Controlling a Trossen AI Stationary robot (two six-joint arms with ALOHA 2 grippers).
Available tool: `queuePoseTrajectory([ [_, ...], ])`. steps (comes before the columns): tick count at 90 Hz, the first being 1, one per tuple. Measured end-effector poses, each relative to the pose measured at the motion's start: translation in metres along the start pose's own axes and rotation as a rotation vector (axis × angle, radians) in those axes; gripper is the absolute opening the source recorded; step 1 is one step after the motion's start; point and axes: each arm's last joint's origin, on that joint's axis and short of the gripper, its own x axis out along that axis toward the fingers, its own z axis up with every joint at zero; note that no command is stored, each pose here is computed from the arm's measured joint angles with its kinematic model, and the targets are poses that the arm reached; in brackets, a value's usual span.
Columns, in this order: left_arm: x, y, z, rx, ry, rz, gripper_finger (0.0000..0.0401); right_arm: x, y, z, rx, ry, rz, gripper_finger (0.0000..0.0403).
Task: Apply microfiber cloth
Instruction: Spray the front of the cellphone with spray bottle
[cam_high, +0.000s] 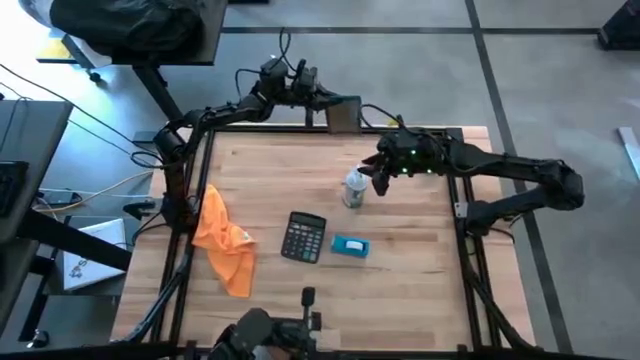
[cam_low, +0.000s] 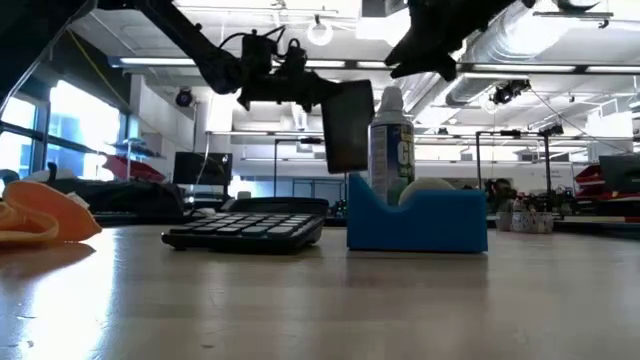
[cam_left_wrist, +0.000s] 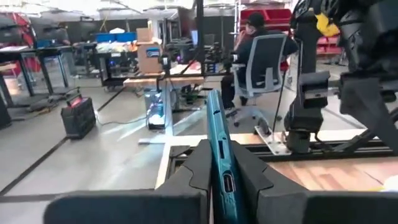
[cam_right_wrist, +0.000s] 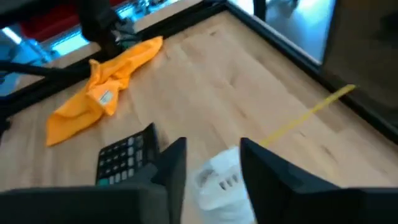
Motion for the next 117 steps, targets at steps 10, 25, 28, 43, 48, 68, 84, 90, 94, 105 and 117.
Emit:
queuePoseTrajectory([
  [10, -0.001, 0.001, 0.0, 0.009, -0.001, 0.006, 0.001, 0.005, -0.004, 0.009, -0.057, 0.062, -0.055, 0.0028],
  [25, -0.002, 0.003, -0.001, -0.01, 0.011, 0.009, 0.001, -0.006, -0.008, 0.034, -0.123, 0.017, -0.065, 0.0005],
  [28, -0.002, 0.002, -0.002, -0.015, 0.016, 0.01, 0.001, -0.009, -0.008, 0.037, -0.127, 0.016, -0.064, 0.0004],
  [43, 0.002, -0.001, -0.006, -0.052, 0.047, 0.033, 0.0004, -0.012, -0.01, 0.042, -0.147, 0.044, -0.092, 0.0],
  [48, 0.003, -0.002, -0.006, -0.055, 0.05, 0.035, 0.0003, -0.006, -0.008, 0.039, -0.168, 0.072, -0.092, 0.0],
  [68, 0.0, -0.005, 0.007, -0.02, 0.027, 0.041, 0.0002, 0.014, -0.004, 0.03, -0.22, 0.154, -0.147, 0.0],
  [84, -0.011, -0.004, 0.02, 0.019, 0.028, 0.047, 0.0002, 0.013, -0.001, 0.028, -0.272, 0.155, -0.271, 0.0],
  [90, -0.014, -0.003, 0.018, 0.013, 0.038, 0.031, 0.0002, 0.014, 0.0, 0.028, -0.295, 0.162, -0.244, 0.0],
  [94, -0.016, -0.001, 0.017, 0.007, 0.043, 0.026, 0.0002, 0.016, 0.001, 0.028, -0.31, 0.177, -0.214, 0.0],
  [105, -0.019, 0.002, 0.014, -0.014, 0.064, 0.031, 0.0002, 0.022, 0.003, 0.035, -0.344, 0.266, -0.219, 0.0],
  [117, -0.016, -0.001, 0.014, -0.009, 0.069, 0.016, 0.0002, 0.028, 0.007, 0.051, -0.401, 0.427, -0.235, 0.0],
])
